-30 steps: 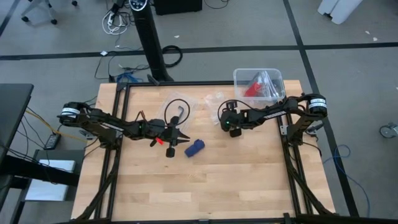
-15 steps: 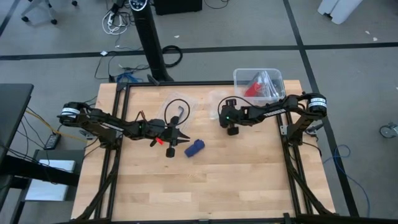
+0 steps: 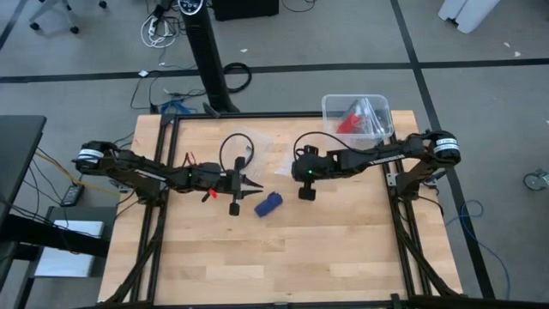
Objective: Roll bandage
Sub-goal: Open the transparent zip bag
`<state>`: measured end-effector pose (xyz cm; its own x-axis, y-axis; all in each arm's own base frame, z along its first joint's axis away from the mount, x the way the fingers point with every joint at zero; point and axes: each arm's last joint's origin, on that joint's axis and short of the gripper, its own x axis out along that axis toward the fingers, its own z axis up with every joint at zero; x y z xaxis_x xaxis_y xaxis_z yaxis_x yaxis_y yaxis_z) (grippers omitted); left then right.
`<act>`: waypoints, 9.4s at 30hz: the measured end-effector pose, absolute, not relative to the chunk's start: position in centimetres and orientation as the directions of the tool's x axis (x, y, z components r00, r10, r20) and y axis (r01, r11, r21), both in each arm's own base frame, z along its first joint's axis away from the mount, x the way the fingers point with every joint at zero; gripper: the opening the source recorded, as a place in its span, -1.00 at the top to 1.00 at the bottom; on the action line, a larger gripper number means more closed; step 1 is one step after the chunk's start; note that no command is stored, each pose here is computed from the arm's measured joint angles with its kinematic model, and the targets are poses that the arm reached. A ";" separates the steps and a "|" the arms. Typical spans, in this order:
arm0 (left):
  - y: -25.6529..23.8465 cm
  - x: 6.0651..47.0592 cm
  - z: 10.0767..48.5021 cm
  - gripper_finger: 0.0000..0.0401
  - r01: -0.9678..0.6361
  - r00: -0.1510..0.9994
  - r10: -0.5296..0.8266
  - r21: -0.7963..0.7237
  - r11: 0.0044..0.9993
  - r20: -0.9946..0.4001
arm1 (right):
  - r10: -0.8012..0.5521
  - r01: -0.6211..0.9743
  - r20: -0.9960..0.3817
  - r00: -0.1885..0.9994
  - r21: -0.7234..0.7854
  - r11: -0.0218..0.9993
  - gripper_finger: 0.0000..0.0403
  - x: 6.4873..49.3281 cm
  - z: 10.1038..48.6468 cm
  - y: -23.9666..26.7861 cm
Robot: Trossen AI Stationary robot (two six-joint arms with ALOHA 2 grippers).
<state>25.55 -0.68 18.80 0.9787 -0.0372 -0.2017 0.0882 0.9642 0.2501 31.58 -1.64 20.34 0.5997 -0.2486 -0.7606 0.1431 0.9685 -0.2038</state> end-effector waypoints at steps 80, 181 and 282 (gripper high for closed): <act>-2.8 24.6 18.1 0.31 0.044 0.945 0.040 0.249 0.967 -0.325 | -0.422 0.338 -0.827 0.371 -0.303 0.891 0.99 37.6 19.0 11.9; 0.6 21.5 18.3 0.25 0.177 0.957 -0.184 0.051 0.983 0.223 | -0.500 0.383 -0.132 0.856 -0.487 0.785 1.00 31.7 33.4 20.1; 0.5 22.8 19.6 0.99 0.262 0.927 -0.291 0.147 0.954 0.237 | -0.554 0.480 -0.136 0.821 -0.361 0.800 0.69 30.6 34.0 19.4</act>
<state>22.81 0.45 19.63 0.9269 -0.2909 0.2372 0.2617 0.9538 0.1472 30.63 19.41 33.96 0.8210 -0.5544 -0.1361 0.4801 0.7996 -0.3607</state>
